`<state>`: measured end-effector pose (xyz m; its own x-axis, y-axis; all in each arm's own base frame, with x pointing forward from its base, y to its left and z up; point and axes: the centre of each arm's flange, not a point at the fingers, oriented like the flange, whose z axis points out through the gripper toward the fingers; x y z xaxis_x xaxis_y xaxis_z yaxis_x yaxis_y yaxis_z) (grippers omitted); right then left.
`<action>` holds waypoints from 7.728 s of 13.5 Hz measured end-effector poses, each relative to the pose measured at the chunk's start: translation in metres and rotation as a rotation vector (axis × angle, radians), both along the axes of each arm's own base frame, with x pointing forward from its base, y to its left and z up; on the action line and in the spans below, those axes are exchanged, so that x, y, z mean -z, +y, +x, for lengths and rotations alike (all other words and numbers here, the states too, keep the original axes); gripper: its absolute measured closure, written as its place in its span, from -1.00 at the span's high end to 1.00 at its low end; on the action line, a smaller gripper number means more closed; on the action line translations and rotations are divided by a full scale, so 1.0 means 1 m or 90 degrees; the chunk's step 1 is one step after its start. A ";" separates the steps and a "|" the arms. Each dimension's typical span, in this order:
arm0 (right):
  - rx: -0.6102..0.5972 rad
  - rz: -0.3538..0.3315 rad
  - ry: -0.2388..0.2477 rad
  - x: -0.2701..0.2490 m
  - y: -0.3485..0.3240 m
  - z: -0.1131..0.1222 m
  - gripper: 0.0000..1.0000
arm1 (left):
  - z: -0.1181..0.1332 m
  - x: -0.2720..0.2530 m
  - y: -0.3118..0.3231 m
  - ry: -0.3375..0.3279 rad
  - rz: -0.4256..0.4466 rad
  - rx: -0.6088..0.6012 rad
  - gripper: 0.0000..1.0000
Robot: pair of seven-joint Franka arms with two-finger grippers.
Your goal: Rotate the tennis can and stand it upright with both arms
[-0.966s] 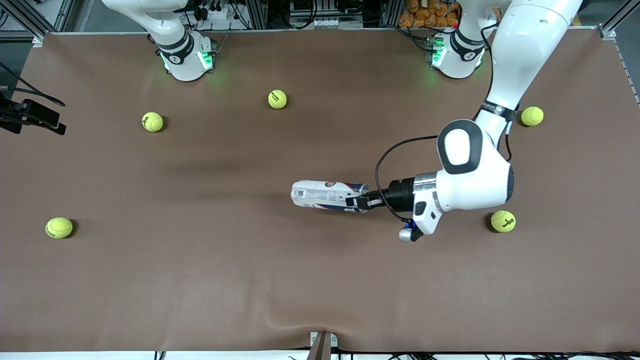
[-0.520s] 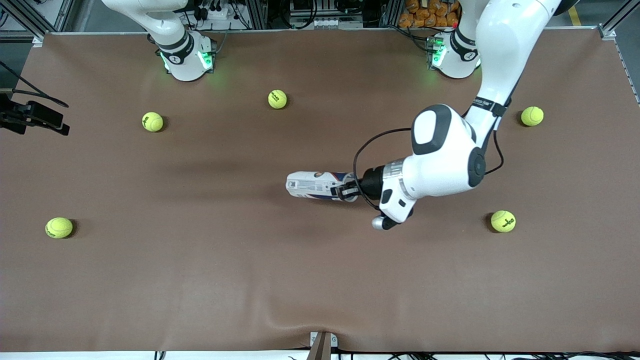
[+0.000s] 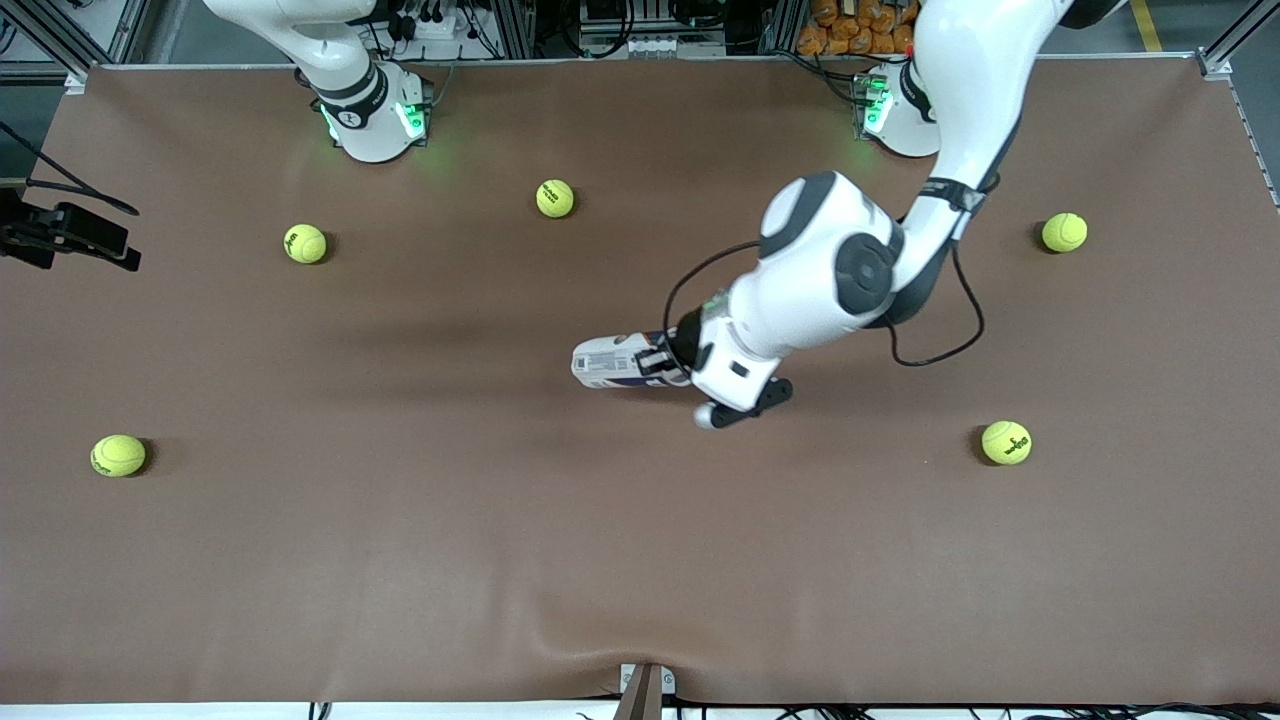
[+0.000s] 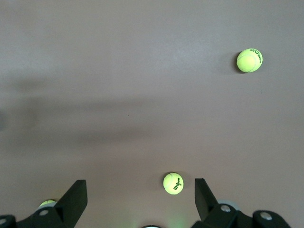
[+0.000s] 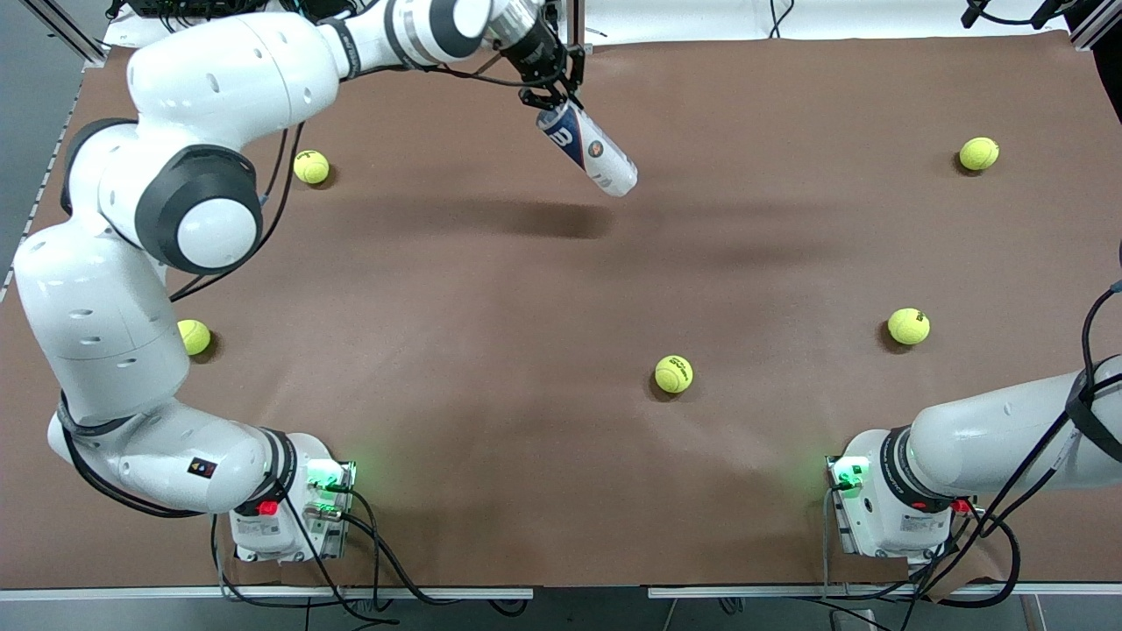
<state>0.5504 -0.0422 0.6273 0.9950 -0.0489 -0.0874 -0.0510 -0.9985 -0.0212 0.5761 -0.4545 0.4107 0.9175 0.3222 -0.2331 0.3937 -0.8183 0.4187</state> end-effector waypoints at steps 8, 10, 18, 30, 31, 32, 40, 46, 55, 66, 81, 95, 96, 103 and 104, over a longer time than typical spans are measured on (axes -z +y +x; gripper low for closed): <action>0.000 0.004 0.000 0.000 0.000 0.000 1.00 | -0.052 0.008 -0.052 -0.091 0.169 0.104 -0.90; 0.001 0.004 0.000 0.000 0.000 0.000 1.00 | -0.060 0.012 -0.054 -0.096 0.218 0.131 -0.90; 0.011 0.003 -0.014 0.002 -0.008 0.003 1.00 | -0.092 0.050 -0.079 -0.146 0.363 0.203 -0.90; 0.023 -0.010 -0.016 0.002 -0.014 0.003 1.00 | -0.096 0.065 -0.086 -0.143 0.377 0.209 0.31; 0.028 -0.010 -0.016 0.002 -0.014 0.003 1.00 | -0.095 0.062 -0.087 -0.145 0.376 0.206 0.49; 0.030 -0.010 -0.015 0.002 -0.014 0.002 1.00 | -0.093 0.057 -0.087 -0.149 0.372 0.203 0.72; 0.024 -0.010 -0.011 0.002 -0.003 0.003 1.00 | -0.086 -0.020 -0.066 -0.173 0.365 0.167 1.00; 0.019 -0.011 -0.012 0.002 0.001 0.003 1.00 | -0.054 -0.091 0.001 -0.152 0.349 0.080 1.00; 0.024 -0.012 -0.015 0.000 -0.001 0.003 1.00 | -0.036 -0.183 0.141 -0.108 0.407 0.160 1.00; 0.034 -0.013 -0.019 -0.003 -0.009 0.003 1.00 | -0.018 -0.231 0.309 -0.100 0.349 0.231 1.00; 0.033 -0.013 -0.020 -0.004 -0.008 0.003 1.00 | -0.015 -0.238 0.447 -0.119 0.310 0.274 1.00; 0.033 -0.013 -0.021 -0.005 -0.008 0.003 1.00 | -0.065 -0.251 0.420 -0.103 0.333 0.235 1.00; 0.033 -0.013 -0.022 -0.005 -0.008 0.003 1.00 | -0.071 -0.251 0.419 -0.107 0.336 0.234 1.00; 0.033 -0.013 -0.022 -0.005 -0.008 0.003 1.00 | -0.076 -0.253 0.418 -0.119 0.340 0.231 1.00; 0.033 -0.013 -0.022 -0.005 -0.008 0.003 1.00 | -0.076 -0.253 0.418 -0.119 0.340 0.231 1.00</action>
